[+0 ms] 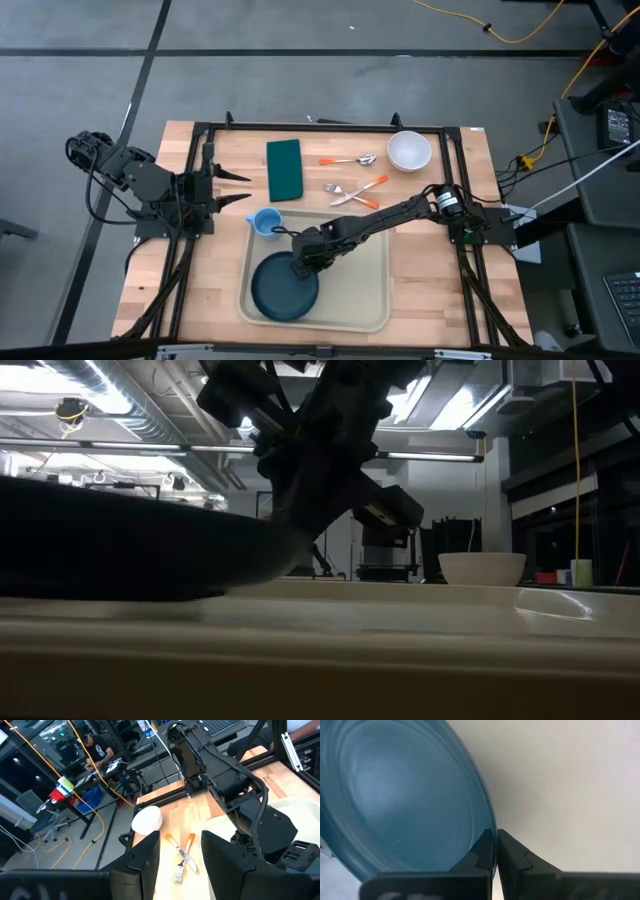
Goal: Set up tray
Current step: Put the green plate on the gray tray below the blue mug
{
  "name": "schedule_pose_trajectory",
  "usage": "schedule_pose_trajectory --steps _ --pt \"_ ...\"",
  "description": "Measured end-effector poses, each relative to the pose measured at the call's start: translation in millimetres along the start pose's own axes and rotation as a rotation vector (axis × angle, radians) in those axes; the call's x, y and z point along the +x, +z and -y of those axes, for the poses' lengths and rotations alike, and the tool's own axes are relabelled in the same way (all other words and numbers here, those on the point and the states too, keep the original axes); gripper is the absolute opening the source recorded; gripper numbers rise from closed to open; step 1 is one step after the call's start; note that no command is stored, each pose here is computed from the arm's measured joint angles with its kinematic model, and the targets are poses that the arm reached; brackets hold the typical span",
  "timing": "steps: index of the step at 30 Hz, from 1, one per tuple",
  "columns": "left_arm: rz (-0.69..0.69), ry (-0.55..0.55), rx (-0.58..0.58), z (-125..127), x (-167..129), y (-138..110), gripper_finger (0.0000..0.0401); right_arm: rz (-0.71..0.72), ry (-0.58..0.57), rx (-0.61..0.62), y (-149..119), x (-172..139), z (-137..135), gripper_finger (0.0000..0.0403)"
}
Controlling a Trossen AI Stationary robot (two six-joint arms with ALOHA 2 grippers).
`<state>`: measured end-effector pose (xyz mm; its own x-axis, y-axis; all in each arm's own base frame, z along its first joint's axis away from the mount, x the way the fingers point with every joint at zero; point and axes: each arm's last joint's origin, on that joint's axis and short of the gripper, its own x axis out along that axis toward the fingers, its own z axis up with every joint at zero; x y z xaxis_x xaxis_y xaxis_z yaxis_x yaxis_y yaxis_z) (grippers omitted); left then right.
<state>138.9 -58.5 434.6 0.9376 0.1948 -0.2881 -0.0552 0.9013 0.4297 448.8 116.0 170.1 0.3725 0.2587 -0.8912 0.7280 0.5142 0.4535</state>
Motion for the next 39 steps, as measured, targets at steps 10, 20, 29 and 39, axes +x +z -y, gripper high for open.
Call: schedule_pose_trajectory --steps 10,20,29,39 --pt "0.001 0.000 -0.002 0 0 0 0.0139 0.043 0.112 -0.027 6 7 -10 0.0011" --pt "0.001 0.010 -0.004 0 0 0 0.0139 0.019 0.125 -0.004 6 12 -10 0.0011" --pt "-0.005 0.035 -0.003 -1 0 0 0.0139 0.138 0.356 -0.182 18 -26 -60 0.0011" --pt "-0.005 0.036 -0.004 -1 0 0 0.0139 0.306 0.572 -0.204 47 -36 -77 0.0011"
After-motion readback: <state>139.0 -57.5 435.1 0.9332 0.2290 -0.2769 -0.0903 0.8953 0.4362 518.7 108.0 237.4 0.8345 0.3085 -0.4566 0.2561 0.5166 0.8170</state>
